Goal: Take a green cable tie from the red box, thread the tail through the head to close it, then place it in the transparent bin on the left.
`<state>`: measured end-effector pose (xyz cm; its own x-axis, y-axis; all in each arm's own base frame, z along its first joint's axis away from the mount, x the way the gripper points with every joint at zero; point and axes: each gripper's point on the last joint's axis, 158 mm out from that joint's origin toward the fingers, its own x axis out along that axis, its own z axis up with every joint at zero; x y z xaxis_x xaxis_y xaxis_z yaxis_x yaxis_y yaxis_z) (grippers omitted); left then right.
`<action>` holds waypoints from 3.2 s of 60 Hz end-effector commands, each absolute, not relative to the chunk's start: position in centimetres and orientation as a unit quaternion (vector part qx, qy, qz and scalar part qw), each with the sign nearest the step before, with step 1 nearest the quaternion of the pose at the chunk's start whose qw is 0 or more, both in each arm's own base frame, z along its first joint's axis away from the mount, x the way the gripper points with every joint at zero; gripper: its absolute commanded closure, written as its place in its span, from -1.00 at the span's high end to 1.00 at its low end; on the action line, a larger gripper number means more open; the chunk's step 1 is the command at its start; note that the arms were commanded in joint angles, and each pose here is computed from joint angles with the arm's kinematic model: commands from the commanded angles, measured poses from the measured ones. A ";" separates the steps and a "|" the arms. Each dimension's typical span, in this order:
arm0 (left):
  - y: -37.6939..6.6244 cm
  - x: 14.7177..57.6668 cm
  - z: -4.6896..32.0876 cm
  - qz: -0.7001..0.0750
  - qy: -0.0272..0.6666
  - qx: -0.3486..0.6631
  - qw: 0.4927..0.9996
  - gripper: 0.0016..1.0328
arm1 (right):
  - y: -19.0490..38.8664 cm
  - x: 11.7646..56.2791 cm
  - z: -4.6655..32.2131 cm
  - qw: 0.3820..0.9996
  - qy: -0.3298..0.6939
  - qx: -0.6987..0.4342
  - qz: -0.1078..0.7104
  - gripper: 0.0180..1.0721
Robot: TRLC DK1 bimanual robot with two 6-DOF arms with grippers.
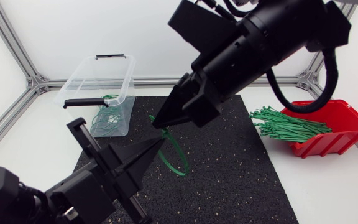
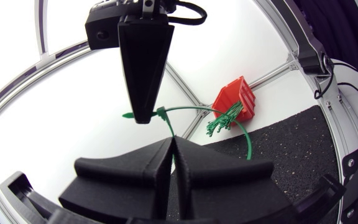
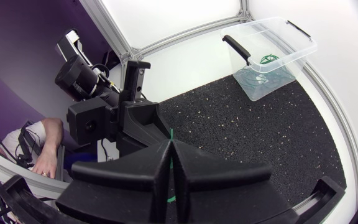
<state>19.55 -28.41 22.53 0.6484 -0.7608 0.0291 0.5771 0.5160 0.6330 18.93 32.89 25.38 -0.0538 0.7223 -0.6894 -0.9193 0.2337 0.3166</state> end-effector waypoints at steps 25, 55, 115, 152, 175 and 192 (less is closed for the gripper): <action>-31.7 16.2 20.0 -0.440 -0.136 0.329 0.824 -0.93 | 35.5 20.3 27.0 0.685 0.385 -0.110 0.608 -0.90; -27.2 20.5 23.9 -0.360 -0.143 0.316 0.866 -0.93 | 32.9 20.5 26.2 0.699 0.390 -0.114 0.589 0.57; -6.9 48.6 27.3 -0.095 0.133 0.269 0.949 -0.93 | 21.2 32.3 20.8 0.804 0.385 -0.162 0.423 0.93; -4.2 51.5 21.2 -0.048 0.248 0.273 0.928 0.93 | 17.3 33.3 22.1 0.833 0.366 -0.168 0.380 0.93; -2.5 49.6 22.9 -0.028 0.236 0.258 0.936 0.92 | 11.2 36.0 20.2 0.858 0.400 -0.113 0.302 0.93; 0.3 46.8 22.8 -0.014 0.238 0.196 0.951 0.92 | 5.2 37.0 19.8 0.883 0.399 -0.085 0.232 0.93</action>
<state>48.07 -0.27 23.38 0.8900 0.0709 -0.4504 0.1285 0.9088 0.3971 37.41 6.41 20.57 0.5738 0.3619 -0.7347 -0.5103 0.8597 0.0249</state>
